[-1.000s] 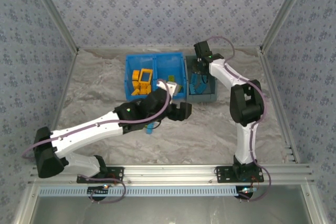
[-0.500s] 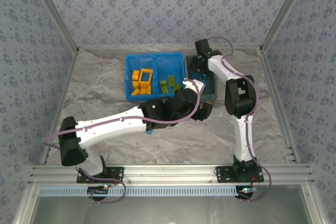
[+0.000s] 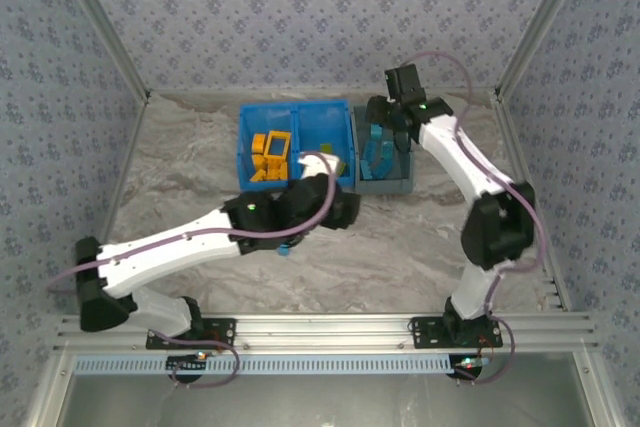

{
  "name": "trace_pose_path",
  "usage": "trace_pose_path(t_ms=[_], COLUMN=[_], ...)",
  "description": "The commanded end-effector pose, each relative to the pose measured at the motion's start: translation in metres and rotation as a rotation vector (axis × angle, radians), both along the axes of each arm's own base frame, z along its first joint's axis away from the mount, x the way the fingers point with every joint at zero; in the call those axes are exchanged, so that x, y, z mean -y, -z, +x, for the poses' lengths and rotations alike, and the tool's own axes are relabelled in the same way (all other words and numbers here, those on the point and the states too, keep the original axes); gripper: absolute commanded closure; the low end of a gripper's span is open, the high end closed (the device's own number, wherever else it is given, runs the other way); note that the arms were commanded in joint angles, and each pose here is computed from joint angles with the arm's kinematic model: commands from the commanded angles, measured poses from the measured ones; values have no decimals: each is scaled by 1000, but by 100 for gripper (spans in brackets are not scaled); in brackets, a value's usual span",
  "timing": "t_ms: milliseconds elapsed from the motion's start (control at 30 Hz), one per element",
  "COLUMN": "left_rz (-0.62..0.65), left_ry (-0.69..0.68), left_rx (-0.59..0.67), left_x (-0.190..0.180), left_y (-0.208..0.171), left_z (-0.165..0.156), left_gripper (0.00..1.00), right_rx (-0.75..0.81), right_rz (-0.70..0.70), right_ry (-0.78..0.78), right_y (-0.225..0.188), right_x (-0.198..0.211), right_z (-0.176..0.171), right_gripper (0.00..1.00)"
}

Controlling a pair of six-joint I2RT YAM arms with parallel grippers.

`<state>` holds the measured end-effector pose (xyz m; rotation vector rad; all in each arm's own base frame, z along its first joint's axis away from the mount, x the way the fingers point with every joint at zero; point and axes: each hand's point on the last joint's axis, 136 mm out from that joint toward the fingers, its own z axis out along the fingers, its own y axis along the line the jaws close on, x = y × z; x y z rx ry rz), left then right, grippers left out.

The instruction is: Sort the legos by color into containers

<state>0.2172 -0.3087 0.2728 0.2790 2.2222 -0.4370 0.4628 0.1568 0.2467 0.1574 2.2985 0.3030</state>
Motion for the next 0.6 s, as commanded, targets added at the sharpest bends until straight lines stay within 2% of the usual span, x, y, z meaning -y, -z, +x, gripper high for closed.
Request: trace_pose_path(t_ms=[0, 100, 267, 367, 567], left_rz=[56, 56, -41, -48, -1], left_ry=[-188, -302, -438, -468, -483], left_rx=[-125, -252, -484, -523, -602], left_x=[-69, -115, -158, -166, -163], left_y=[35, 72, 130, 146, 177], left_z=[-3, -10, -18, -11, 18], left_gripper=[13, 17, 23, 23, 17], right_rx=[93, 151, 150, 130, 73], right_rz=[-25, -26, -43, -25, -8], right_ry=[-18, -89, -342, -477, -637], right_y=[-26, -28, 21, 48, 79], right_x=[-2, -17, -68, -95, -136], right_z=[-42, -98, -195, -242, -296], right_gripper=[45, 45, 44, 42, 37])
